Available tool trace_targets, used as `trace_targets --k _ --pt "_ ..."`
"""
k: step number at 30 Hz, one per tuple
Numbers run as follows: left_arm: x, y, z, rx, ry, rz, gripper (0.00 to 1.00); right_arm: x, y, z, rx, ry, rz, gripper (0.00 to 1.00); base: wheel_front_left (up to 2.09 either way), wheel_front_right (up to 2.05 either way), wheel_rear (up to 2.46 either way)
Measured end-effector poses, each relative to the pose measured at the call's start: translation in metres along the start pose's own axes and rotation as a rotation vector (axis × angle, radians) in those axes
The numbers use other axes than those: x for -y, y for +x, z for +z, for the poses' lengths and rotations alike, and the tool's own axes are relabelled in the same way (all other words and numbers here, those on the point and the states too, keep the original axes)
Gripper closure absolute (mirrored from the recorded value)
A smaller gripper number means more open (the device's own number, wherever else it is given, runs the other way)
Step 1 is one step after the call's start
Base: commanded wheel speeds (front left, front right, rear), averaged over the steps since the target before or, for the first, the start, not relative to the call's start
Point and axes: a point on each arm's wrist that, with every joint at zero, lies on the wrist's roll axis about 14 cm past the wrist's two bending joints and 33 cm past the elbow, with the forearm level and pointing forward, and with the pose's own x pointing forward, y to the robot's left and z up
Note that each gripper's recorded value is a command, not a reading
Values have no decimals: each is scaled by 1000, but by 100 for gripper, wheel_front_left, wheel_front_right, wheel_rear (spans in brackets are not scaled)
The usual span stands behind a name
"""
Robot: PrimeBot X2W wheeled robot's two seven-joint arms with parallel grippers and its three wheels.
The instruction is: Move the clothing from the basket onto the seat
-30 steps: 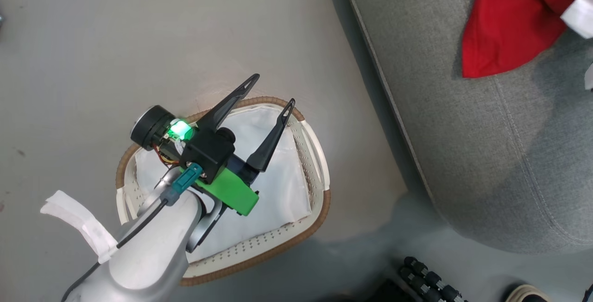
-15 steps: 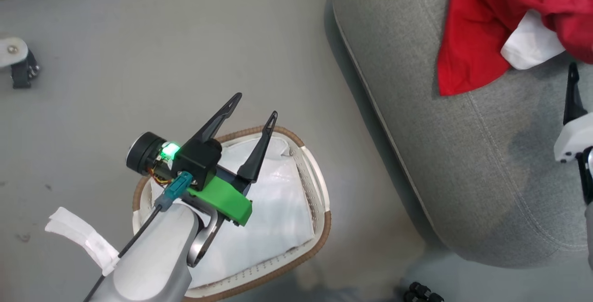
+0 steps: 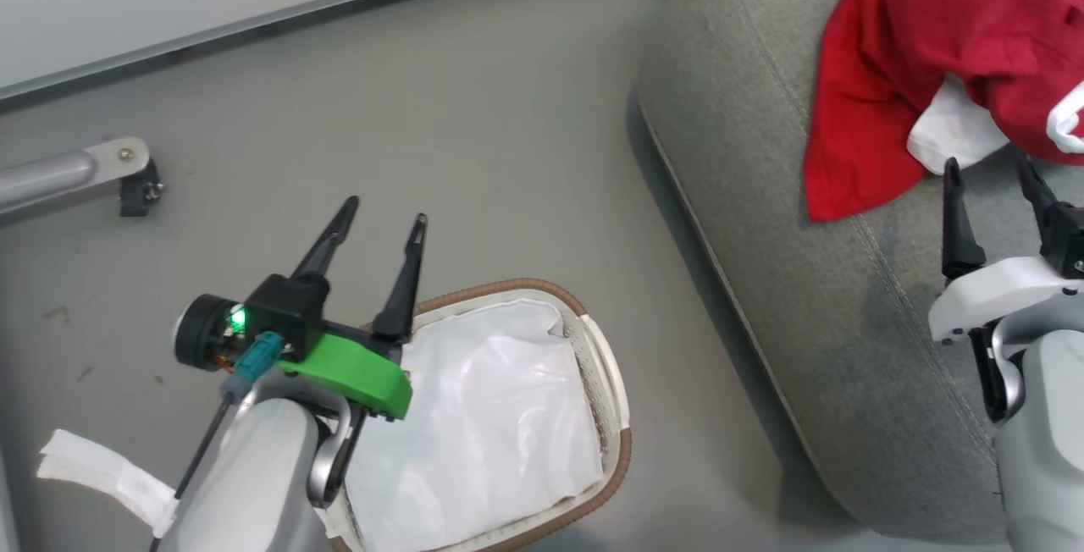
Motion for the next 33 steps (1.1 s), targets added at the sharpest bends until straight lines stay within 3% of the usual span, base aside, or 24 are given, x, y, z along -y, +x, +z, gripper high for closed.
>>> trace_targets --k 8,18,33 --pt "-59 -38 16 23 35 220 0 -62 8 33 105 77 134 0 0 0 0" --pt "-107 -94 33 60 44 445 0 -123 5 62 176 162 270 0 0 0 0" --pt "-107 -162 30 68 21 583 0 -145 -35 52 144 191 336 0 0 0 0"
